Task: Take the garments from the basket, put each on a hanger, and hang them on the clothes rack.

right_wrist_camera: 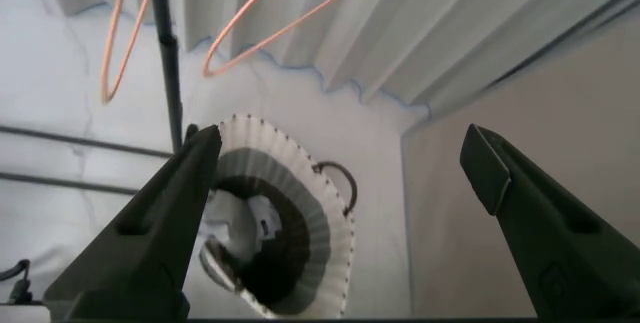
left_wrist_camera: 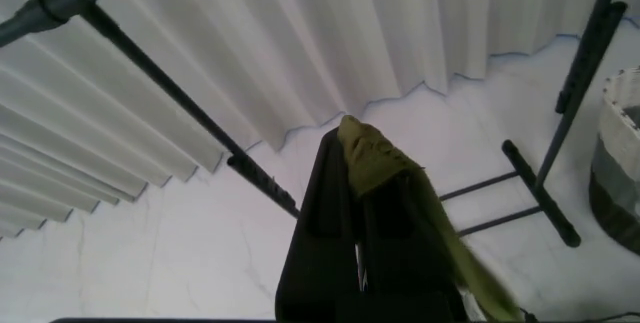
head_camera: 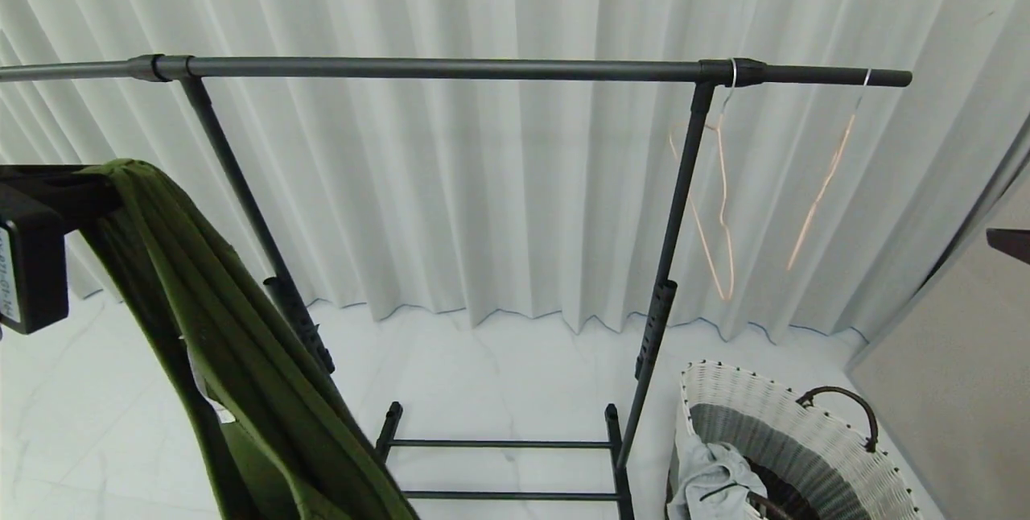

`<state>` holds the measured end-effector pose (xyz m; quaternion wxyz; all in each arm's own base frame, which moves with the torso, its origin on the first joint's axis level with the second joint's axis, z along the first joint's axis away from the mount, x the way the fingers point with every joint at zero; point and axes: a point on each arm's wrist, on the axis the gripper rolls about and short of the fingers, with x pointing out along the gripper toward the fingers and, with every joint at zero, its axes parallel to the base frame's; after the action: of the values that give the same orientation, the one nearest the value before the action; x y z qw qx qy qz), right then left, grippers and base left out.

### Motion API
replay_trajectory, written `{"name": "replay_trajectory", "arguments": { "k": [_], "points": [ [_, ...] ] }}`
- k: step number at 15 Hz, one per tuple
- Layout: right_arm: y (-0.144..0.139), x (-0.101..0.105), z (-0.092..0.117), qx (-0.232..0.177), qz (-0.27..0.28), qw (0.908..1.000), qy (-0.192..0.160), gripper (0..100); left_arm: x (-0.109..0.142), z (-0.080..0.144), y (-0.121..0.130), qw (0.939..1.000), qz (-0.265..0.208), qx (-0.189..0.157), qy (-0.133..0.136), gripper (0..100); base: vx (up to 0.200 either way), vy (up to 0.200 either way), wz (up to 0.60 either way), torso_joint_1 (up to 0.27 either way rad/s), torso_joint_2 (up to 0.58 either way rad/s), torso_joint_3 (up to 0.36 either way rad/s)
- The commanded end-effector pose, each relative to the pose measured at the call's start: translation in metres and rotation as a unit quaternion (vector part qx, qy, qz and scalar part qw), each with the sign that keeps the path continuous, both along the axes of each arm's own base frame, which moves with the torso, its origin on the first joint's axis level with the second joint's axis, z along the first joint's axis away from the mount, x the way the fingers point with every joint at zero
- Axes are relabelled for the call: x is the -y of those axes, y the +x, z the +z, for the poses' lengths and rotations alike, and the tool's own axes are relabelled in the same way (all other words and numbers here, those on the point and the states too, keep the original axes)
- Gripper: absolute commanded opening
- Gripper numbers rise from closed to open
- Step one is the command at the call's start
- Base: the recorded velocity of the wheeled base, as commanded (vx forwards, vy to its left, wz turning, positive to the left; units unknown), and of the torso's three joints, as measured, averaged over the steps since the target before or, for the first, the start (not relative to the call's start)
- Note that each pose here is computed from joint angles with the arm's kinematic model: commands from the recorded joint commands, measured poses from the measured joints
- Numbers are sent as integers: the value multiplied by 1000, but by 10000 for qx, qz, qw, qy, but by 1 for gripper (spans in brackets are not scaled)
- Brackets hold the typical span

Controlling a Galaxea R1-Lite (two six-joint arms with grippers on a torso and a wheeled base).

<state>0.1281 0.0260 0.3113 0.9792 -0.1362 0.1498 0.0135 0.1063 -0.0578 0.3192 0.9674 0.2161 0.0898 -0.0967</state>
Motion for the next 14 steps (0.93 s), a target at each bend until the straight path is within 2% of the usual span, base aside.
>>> {"name": "replay_trajectory", "arguments": {
  "k": [1,6,10,14],
  "points": [
    [5,-1,-3,-76,13,10000,-8,100,0,0,0,10000,2,-9,4,0,200,0,0,7,2,-2],
    [19,-5,-7,-211,20,9998,-14,100,1,-1,1,10000,0,-21,20,0,200,0,0,7,3,4],
    [52,-13,-26,-730,-164,9967,320,100,1,0,1,10000,-9,-14,22,0,0,0,0,0,0,0],
    [102,-18,-46,-863,-545,9920,746,100,0,0,0,10000,-9,-7,18,0,0,0,0,0,0,0]
  ]
}}
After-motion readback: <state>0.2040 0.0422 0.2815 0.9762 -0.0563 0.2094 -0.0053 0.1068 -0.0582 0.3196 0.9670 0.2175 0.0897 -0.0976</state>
